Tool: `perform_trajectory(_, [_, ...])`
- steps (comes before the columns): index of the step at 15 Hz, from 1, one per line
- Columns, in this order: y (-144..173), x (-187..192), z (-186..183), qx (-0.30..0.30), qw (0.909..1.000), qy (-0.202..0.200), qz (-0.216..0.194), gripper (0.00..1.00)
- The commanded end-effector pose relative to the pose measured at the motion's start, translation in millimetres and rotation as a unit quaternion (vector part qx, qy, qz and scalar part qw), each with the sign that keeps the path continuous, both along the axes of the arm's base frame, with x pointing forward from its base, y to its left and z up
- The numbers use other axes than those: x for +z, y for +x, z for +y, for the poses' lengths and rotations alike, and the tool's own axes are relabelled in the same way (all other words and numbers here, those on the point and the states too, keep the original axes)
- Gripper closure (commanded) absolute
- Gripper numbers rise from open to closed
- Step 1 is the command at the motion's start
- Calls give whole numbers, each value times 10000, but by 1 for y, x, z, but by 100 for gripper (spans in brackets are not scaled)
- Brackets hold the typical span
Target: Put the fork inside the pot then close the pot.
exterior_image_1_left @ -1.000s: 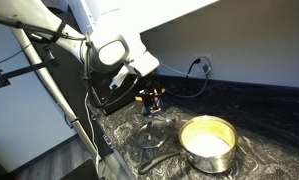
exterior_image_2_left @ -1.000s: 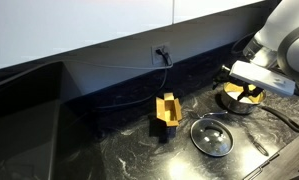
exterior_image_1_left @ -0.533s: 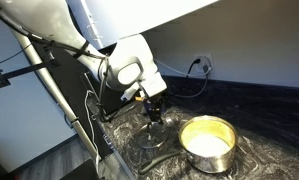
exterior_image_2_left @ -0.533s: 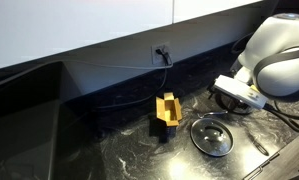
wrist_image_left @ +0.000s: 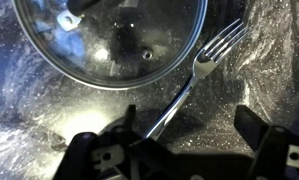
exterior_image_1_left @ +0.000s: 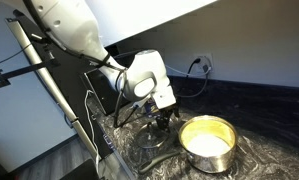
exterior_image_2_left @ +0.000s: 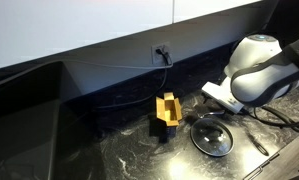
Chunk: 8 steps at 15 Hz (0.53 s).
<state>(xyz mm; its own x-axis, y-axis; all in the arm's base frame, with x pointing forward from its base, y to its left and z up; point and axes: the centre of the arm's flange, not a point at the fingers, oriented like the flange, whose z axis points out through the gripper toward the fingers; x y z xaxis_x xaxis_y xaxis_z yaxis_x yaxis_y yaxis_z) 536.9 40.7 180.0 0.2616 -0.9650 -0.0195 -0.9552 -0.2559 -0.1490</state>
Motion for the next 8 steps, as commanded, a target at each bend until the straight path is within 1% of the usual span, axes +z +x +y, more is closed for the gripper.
perform_trajectory(1, [18,-10,1,-112,9997,4,236,0])
perform_trajectory(8, [26,-23,-14,-204,9988,-21,452,0])
